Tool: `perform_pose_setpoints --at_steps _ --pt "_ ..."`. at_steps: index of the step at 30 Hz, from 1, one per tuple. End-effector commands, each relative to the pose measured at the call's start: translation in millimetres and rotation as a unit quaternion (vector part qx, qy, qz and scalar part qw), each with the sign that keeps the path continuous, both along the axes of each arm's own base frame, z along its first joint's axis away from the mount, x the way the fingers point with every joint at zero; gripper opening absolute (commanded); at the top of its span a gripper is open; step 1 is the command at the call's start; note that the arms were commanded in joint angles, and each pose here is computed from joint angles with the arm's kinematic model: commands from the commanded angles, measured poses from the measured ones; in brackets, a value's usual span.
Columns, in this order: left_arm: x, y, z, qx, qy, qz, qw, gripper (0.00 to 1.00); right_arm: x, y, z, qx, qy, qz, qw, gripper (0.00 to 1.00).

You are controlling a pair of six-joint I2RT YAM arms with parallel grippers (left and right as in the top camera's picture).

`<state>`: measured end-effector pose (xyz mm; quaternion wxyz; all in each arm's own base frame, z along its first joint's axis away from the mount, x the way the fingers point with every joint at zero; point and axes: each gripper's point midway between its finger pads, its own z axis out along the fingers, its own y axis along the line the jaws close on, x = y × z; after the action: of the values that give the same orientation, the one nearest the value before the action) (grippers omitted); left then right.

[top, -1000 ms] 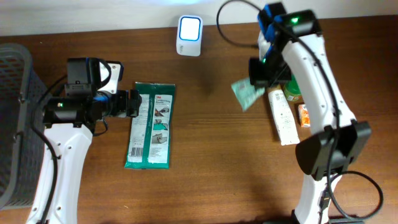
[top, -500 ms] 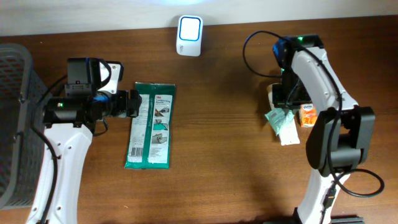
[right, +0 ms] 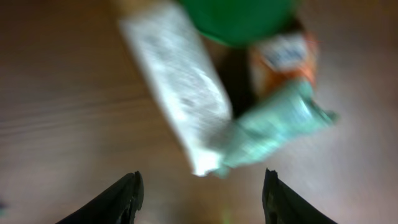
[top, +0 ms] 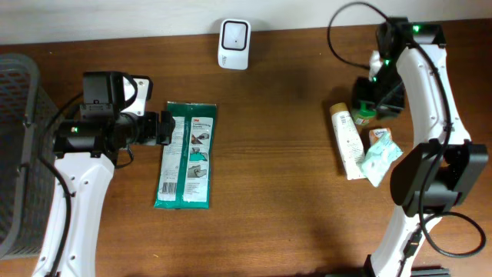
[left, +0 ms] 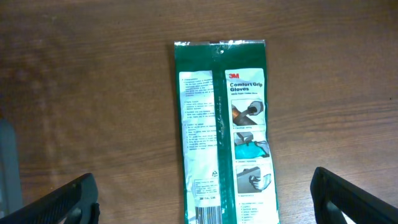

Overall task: Scan the item barcode
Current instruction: 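Reach the right gripper to the green 3M gloves pack, then grasp the gloves pack with the right gripper and lift it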

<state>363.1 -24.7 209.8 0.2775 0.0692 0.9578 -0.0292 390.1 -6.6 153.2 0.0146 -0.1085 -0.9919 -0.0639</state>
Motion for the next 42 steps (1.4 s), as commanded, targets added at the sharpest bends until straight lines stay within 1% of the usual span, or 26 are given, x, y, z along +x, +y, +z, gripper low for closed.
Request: perform_pose_setpoints --at_steps 1,3,5,6,7,10,12,15,16,17,18,19,20,21,23,25,26,28,29,30,32,38,42 --pt "0.8 1.1 2.2 0.005 -0.005 -0.007 1.000 0.99 15.6 80.0 26.8 0.121 -0.059 0.072 0.988 0.58" --pt "0.8 1.1 2.2 0.005 -0.005 -0.007 1.000 0.99 18.4 116.4 23.7 0.130 -0.072 0.109 0.983 0.58" --pt "0.8 1.1 2.2 0.005 -0.005 -0.007 1.000 0.99 16.5 147.7 19.6 0.134 -0.073 0.127 0.980 0.59" --pt "0.8 1.1 2.2 0.005 -0.005 -0.007 1.000 0.99 15.9 169.8 16.2 0.137 -0.075 0.138 0.978 0.62" --pt "0.8 0.5 2.3 0.003 -0.005 -0.008 1.000 0.99 15.4 187.7 13.3 0.141 -0.074 0.135 0.978 0.66" --pt "0.8 0.4 2.3 0.003 -0.004 -0.008 1.000 0.99 16.0 231.7 4.6 0.151 -0.080 0.136 0.976 0.67" --pt "0.9 0.2 2.4 0.003 -0.005 -0.008 1.000 0.99 13.1 258.0 -5.1 0.156 -0.080 0.150 0.973 0.70" --pt "4.4 15.3 2.8 0.003 -0.009 0.016 1.000 1.00 7.5 296.3 -20.2 0.165 -0.075 0.146 0.973 0.70" --pt "5.3 29.7 3.3 -0.004 -0.010 0.046 0.999 0.87 5.7 306.0 -27.0 0.166 -0.070 0.140 0.974 0.70" --pt "5.4 45.9 3.0 -0.004 -0.010 0.069 0.998 0.60 4.2 313.8 -33.9 0.166 -0.064 0.136 0.975 0.69" --pt "5.3 59.6 -0.1 -0.004 -0.006 0.087 0.996 0.43 3.5 320.8 -41.7 0.166 -0.060 0.133 0.975 0.69" --pt "5.9 65.1 -6.2 -0.011 0.003 0.096 0.995 0.30 2.0 326.0 -50.1 0.165 -0.055 0.136 0.975 0.69" --pt "7.2 64.8 -16.4 -0.021 0.018 0.102 0.994 0.13 2.0 326.5 -58.4 0.162 -0.047 0.133 0.977 0.67" --pt "8.6 58.5 -30.0 -0.037 0.038 0.096 0.994 0.00 1.4 325.9 -64.2 0.159 -0.041 0.133 0.977 0.65" --pt "8.4 48.1 -63.6 -0.072 0.088 0.097 0.989 0.00 0.8 324.4 -70.3 0.156 -0.034 0.131 0.978 0.61" --pt "6.3 47.1 -100.5 -0.084 0.142 0.113 0.980 0.00 0.8 324.6 -70.2 0.156 -0.034 0.131 0.978 0.59" --pt "3.5 41.9 -127.8 -0.098 0.182 0.111 0.972 0.00 0.7 324.6 -70.2 0.156 -0.033 0.131 0.978 0.57" --pt "1.5 37.2 -154.4 -0.111 0.219 0.109 0.963 0.00 0.5 325.1 -70.4 0.157 -0.033 0.131 0.978 0.56" --pt "0.9 37.2 -164.0 -0.112 0.230 0.110 0.961 0.00 0.4 325.0 -71.1 0.156 -0.033 0.131 0.978 0.56" --pt "0.0 36.6 -174.4 -0.113 0.242 0.110 0.957 0.00 0.1 325.0 -74.2 0.155 -0.030 0.131 0.979 0.53" --pt "-1.1 30.8 -182.9 -0.120 0.251 0.082 0.957 0.00 -1.7 324.2 -82.2 0.152 -0.021 0.130 0.980 0.51" --pt "-0.7 8.3 -209.9 -0.119 0.274 0.043 0.953 0.00 -10.9 325.4 -108.0 0.162 0.000 0.130 0.978 0.51" --pt "-5.8 2.3 -225.3 -0.118 0.295 0.038 0.948 0.00 -17.3 334.1 -123.4 0.196 0.007 0.134 0.971 0.51"
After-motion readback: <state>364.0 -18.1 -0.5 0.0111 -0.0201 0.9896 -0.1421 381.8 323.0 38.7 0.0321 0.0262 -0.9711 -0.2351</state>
